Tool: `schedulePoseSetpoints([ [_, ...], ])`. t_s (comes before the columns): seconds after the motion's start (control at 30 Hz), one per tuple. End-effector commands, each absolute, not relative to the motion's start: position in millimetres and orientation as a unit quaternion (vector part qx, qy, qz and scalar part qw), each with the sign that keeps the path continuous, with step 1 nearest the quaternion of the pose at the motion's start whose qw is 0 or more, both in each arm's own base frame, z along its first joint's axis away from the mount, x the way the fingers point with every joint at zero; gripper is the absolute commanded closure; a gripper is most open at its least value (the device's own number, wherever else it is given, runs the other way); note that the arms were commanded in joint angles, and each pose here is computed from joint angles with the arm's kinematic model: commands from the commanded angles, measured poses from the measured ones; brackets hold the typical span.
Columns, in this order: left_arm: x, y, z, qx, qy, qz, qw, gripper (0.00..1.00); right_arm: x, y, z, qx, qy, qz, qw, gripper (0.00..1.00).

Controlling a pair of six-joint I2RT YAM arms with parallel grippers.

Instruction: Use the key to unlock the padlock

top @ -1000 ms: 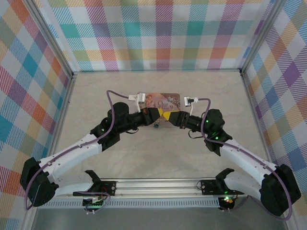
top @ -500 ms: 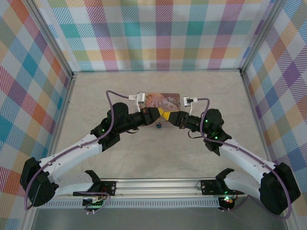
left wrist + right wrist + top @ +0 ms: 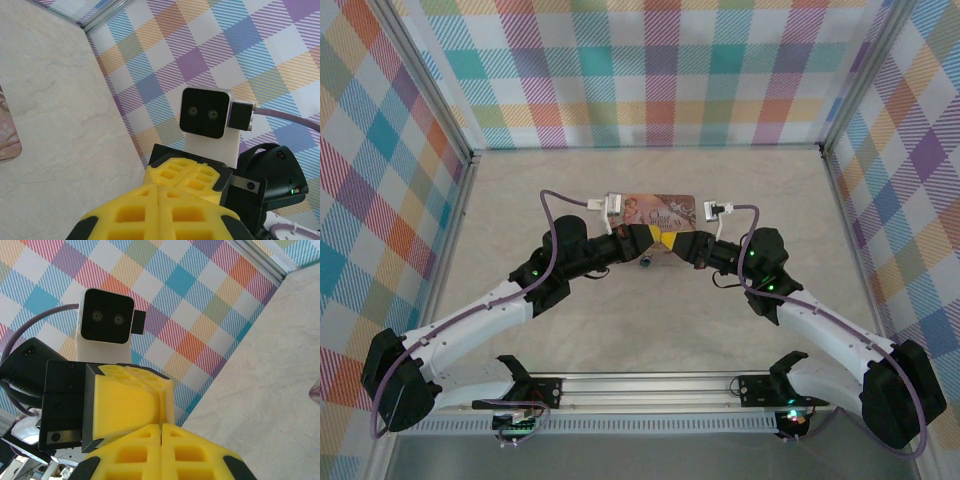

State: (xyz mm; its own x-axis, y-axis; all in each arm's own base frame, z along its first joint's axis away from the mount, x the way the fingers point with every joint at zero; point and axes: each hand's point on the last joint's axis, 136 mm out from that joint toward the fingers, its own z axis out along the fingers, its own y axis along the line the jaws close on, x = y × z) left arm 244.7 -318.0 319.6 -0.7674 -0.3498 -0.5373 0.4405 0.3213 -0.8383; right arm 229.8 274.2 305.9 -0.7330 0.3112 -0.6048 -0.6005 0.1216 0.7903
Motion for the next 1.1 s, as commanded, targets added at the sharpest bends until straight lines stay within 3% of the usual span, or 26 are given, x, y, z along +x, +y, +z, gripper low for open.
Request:
schedulePoseSetpoints([
  [0.0,231,-320,337,0.050,0.715,-0.607,0.343,0.86,225,271,314,-0.125,0.647,0.655,0.369,1.00],
  [0.07,231,-317,338,0.048,0.718,-0.602,0.347,0.73,222,270,315,-0.131,0.647,0.653,0.371,1.00],
  [0.27,228,-312,341,0.051,0.721,-0.593,0.355,0.73,217,267,315,-0.143,0.651,0.644,0.374,1.00],
  [0.57,231,-323,337,0.054,0.721,-0.603,0.337,0.78,214,266,320,-0.145,0.646,0.647,0.378,1.00],
  [0.73,231,-327,339,0.060,0.719,-0.608,0.332,0.98,215,266,316,-0.140,0.649,0.646,0.375,1.00],
  [0.83,231,-327,339,0.060,0.719,-0.606,0.334,1.00,216,265,315,-0.136,0.653,0.643,0.377,0.99],
  [0.93,231,-325,338,0.058,0.721,-0.602,0.337,1.00,218,263,315,-0.126,0.655,0.640,0.381,0.71],
  [1.07,232,-323,338,0.054,0.721,-0.601,0.341,1.00,219,257,320,-0.112,0.646,0.643,0.395,0.57],
])
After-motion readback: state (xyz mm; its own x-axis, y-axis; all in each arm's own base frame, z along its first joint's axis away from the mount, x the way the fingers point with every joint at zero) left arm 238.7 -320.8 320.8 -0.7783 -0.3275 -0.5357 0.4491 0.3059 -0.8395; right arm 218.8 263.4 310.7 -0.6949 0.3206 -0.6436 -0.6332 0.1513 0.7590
